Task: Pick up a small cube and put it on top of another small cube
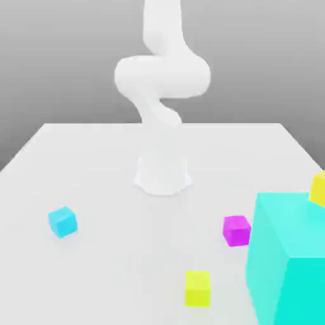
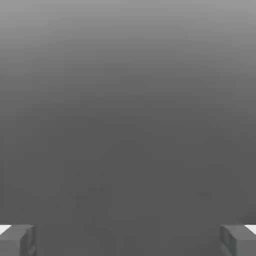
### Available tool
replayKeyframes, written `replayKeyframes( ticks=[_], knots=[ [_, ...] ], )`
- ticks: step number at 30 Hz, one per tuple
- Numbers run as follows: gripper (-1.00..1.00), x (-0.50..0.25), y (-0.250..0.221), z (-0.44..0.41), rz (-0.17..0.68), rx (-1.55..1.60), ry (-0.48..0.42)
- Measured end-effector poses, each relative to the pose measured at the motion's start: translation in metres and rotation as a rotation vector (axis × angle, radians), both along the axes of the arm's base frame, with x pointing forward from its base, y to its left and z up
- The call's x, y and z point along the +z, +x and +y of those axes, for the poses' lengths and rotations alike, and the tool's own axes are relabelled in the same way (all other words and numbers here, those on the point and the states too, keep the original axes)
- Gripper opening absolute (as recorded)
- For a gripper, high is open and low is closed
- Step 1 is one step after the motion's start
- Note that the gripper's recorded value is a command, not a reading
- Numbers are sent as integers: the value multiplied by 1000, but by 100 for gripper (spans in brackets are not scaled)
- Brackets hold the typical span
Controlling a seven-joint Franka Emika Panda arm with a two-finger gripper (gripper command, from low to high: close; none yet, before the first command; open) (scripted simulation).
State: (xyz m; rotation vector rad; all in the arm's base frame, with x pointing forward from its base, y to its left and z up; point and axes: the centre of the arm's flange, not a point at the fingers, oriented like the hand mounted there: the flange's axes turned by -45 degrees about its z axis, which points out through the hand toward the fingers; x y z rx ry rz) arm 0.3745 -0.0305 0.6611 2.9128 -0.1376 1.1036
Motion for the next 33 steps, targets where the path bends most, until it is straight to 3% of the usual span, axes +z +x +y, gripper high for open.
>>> replayKeyframes(
  ticks=[4, 9, 14, 20, 28, 29, 33],
  knots=[
    [0, -99, 29, -65, 143, -151, 19],
    [0, -219, 19, -142, 307, -326, 71],
    [0, -331, -33, -198, 461, -493, 154],
    [0, -445, -129, -222, 630, -680, 294],
    [0, -520, -152, -224, 670, -727, 314],
    [-100, -528, -152, -223, 669, -725, 320],
    [-100, -528, -152, -223, 669, -725, 320]
  ],
)
